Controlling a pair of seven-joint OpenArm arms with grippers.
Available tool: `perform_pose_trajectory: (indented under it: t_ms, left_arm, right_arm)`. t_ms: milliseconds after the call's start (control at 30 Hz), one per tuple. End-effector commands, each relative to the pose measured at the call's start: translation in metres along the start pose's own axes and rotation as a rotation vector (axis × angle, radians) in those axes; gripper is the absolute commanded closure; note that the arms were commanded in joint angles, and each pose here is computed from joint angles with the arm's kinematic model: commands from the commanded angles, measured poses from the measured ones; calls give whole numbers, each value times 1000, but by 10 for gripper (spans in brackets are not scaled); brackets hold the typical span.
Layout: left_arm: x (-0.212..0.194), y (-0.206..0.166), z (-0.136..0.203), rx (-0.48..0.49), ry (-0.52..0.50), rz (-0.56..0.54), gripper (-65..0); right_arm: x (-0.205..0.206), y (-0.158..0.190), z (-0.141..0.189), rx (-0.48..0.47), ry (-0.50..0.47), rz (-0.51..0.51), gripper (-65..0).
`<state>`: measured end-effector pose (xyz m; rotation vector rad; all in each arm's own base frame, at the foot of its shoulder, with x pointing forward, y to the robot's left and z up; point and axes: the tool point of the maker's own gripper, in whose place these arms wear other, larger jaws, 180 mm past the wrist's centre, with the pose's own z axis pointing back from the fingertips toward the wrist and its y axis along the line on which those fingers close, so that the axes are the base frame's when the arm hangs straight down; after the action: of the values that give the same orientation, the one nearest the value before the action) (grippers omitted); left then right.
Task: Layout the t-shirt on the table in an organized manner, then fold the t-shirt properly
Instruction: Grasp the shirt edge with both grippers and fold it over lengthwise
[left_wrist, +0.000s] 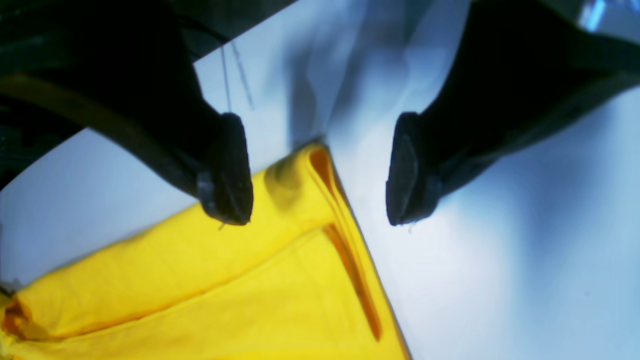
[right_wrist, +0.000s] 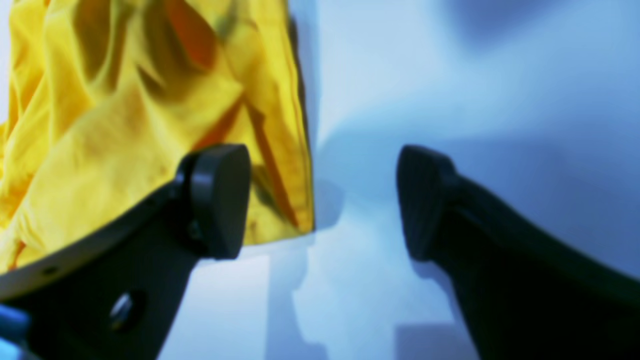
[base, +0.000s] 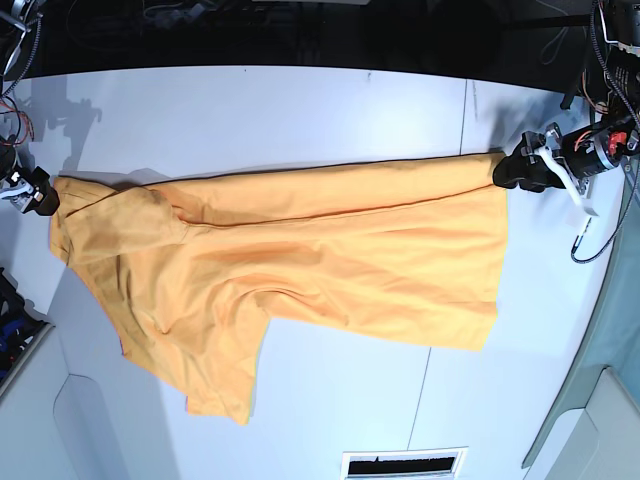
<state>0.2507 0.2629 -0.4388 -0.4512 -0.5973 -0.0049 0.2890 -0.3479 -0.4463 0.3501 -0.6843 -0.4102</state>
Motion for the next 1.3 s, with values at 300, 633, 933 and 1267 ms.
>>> perform_pose_trajectory:
  t_ms: [300,633,933,1267]
  left_arm:
    - [26,16,-17,7,-82,83,-452]
    - [15,-2,-29,-55,-46,135,-429]
    - [-4,-13,-28,-92,79,133,0]
    - [0,-16,12,-92,118,10,0]
  right_arm:
    - [-2,37,-18,111,-47,-65,-446]
    - [4,63,-31,166,-60,-72,-444]
    - [-2,65,-29,176,-1,-62,0]
    - [-8,44,16,124,31,59,0]
